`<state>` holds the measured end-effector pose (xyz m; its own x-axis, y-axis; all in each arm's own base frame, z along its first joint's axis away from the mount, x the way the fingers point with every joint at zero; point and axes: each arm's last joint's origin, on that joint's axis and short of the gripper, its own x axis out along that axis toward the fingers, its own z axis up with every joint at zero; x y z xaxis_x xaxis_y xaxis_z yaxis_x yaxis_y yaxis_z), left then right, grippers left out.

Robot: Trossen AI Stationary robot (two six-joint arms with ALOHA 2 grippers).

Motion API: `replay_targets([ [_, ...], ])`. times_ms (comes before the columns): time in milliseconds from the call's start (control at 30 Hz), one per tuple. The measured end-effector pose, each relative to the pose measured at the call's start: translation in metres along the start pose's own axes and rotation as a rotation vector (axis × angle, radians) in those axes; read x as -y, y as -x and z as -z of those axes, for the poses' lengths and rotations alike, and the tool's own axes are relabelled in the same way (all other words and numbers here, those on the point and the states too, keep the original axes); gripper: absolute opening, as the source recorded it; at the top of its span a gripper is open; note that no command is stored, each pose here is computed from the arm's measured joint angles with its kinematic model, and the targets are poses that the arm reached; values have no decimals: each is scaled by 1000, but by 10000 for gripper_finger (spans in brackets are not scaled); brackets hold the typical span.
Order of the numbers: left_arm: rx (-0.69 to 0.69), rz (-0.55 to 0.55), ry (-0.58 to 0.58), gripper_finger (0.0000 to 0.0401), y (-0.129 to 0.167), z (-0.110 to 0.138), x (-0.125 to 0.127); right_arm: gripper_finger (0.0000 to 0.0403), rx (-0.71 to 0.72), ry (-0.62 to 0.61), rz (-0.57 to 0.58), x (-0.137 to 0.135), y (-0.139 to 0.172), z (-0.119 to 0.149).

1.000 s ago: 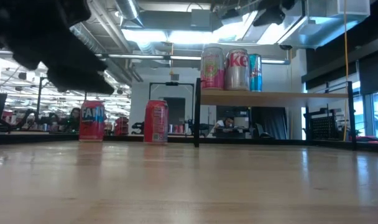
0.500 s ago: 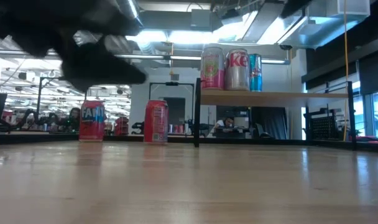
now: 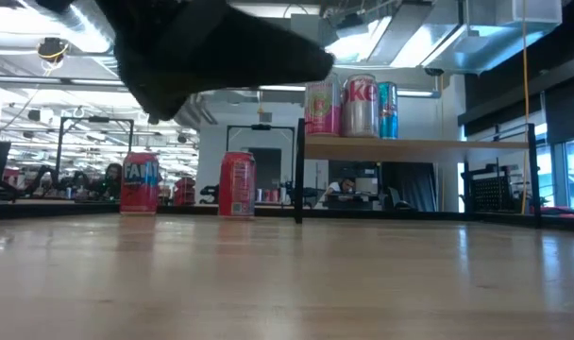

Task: Place canned beverage on shelf
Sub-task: Put the blue soda can on the shelf aligned with the other blue soda can

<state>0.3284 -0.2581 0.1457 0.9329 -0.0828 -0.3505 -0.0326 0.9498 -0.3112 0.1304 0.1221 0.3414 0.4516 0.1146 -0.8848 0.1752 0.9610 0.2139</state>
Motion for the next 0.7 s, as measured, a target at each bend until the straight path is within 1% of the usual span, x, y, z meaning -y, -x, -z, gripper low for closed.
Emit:
replay_targets([
  [133, 9, 1, 72, 299, 0, 3, 5, 333, -63, -64, -31, -21, -1, 27],
  [200, 10, -7, 90, 299, 2, 5, 7, 333, -87, -101, -35, -30, -1, 39],
  [367, 32, -26, 108, 299, 6, 7, 11, 333, -138, -180, 8, -47, -7, 65],
  [533, 45, -35, 134, 299, 7, 8, 13, 333, -173, -220, 62, -62, -20, 80],
  [700, 46, -37, 138, 299, 7, 8, 13, 333, -186, -213, 76, -75, -33, 87],
])
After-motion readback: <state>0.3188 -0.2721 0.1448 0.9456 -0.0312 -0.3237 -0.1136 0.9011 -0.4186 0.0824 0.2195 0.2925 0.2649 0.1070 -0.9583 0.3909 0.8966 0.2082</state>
